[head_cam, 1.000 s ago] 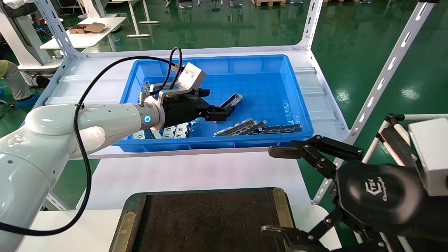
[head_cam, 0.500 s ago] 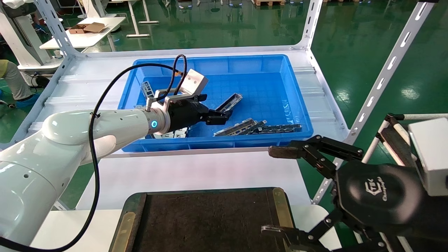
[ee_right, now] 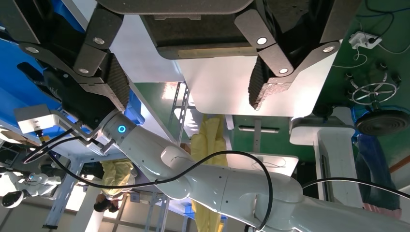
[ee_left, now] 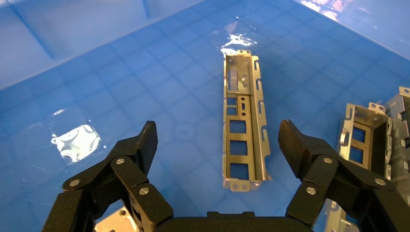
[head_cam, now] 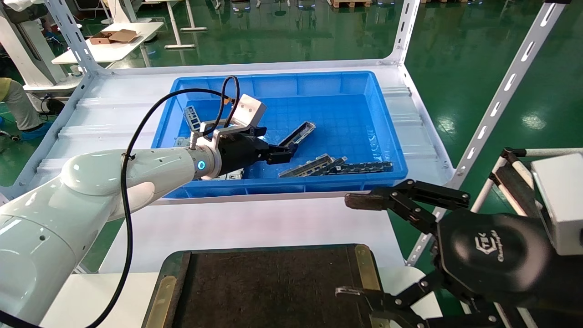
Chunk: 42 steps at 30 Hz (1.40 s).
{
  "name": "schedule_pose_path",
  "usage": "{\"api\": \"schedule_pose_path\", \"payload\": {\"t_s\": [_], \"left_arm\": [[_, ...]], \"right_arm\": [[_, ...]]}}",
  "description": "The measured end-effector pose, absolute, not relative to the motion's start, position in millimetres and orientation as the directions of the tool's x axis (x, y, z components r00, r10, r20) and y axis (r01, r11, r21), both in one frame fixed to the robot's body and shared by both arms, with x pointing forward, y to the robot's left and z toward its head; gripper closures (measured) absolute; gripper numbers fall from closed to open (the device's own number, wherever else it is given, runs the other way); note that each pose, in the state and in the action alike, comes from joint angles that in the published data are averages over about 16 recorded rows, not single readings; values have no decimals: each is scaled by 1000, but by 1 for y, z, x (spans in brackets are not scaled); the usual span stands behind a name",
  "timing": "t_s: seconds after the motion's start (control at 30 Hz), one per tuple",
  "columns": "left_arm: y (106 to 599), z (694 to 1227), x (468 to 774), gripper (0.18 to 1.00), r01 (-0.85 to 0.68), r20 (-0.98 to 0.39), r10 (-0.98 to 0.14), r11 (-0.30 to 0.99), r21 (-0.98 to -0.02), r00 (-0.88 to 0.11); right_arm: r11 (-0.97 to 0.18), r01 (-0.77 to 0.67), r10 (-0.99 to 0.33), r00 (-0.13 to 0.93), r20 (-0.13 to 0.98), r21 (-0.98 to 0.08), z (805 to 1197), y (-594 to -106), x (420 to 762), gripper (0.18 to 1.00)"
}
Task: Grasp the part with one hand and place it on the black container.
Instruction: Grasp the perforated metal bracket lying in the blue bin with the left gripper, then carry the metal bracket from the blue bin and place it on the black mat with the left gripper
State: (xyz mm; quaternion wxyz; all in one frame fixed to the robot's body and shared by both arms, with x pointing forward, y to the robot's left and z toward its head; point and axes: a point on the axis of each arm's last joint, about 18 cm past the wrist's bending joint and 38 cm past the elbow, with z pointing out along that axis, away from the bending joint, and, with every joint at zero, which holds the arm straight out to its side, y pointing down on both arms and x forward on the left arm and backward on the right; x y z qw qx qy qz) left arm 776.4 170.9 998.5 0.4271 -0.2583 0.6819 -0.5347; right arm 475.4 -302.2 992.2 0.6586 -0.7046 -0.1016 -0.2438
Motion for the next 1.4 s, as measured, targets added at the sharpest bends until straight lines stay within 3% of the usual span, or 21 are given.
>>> {"api": "schedule_pose_path", "payload": {"t_s": [0.33,0.8,1.0,1.4], "left_arm": [[169,991,777,380,90,-287,-812,281,-955,-509],[165,988,776,695,89,-270,-813,263,-961,-516],[163,995,775,788,102,-258,-813,241,-965,-523],[167,1025,771,822,161,-257,-812,202,-966,-524]], "right_arm": [[-112,464,-178,860,477,-879,992,-302,475,394],[-112,464,-178,860,477,-879,992,-302,475,718],[-112,464,-178,860,477,-879,992,-302,475,836],[-112,464,-178,860,477,-879,992,-302,475,964]]}}
